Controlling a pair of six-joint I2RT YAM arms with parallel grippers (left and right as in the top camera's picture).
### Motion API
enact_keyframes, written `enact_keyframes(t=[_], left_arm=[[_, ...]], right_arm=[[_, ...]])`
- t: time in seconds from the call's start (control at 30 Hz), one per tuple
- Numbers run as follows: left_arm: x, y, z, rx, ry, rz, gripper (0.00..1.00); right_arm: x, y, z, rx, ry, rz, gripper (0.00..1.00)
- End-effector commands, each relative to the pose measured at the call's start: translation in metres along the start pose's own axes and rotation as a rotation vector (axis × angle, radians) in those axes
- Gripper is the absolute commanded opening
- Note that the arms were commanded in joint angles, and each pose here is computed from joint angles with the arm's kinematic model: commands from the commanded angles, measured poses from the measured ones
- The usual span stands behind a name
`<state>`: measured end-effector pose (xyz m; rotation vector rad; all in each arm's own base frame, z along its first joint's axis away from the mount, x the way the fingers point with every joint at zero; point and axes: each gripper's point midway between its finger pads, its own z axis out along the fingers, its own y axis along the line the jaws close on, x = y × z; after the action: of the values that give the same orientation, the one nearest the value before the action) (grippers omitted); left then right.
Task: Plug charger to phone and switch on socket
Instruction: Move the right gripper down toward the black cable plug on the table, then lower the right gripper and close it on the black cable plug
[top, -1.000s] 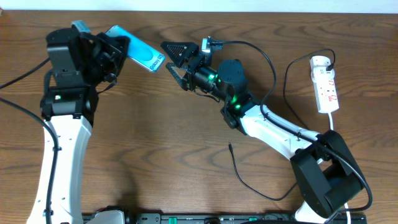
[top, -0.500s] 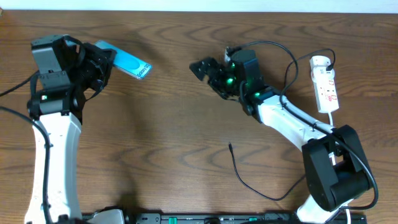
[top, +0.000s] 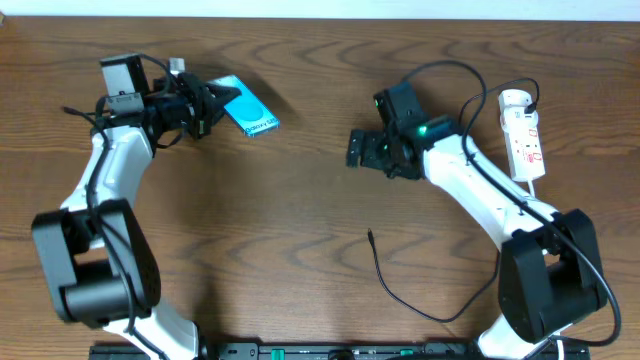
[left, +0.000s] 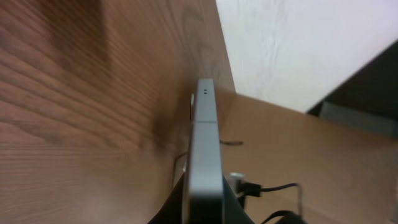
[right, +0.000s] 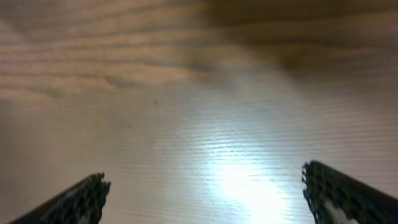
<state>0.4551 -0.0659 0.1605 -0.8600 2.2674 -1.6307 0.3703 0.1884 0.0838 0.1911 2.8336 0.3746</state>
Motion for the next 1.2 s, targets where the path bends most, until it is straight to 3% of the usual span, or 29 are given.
enact_keyframes(t=[0.0, 0.47, 0.8, 0.97, 1.03, 1.17], left_arm=[[0.02, -0.018, 0.0, 0.136, 0.165, 0.08, 0.07], [0.043, -0.024, 0.013, 0.175, 0.253, 0.184, 0.07], [0.051, -0.012, 0.021, 0.235, 0.328, 0.29, 0.07], [0.047, 0.009, 0.03, 0.242, 0.362, 0.244, 0.07], [0.046, 0.016, 0.033, 0.242, 0.371, 0.227, 0.07], [0.046, 0.017, 0.033, 0.248, 0.369, 0.26, 0.07]], right_arm=[[-0.023, -0.009, -0.04, 0.108, -0.08, -0.125, 0.99], [0.071, -0.017, -0.057, 0.232, 0.261, -0.251, 0.89], [0.118, -0.005, -0.05, 0.286, 0.329, -0.331, 0.86], [0.134, -0.018, -0.035, 0.302, 0.369, -0.307, 0.82], [0.14, -0.021, -0.028, 0.298, 0.381, -0.286, 0.75], [0.149, -0.021, -0.017, 0.265, 0.397, -0.278, 0.74]])
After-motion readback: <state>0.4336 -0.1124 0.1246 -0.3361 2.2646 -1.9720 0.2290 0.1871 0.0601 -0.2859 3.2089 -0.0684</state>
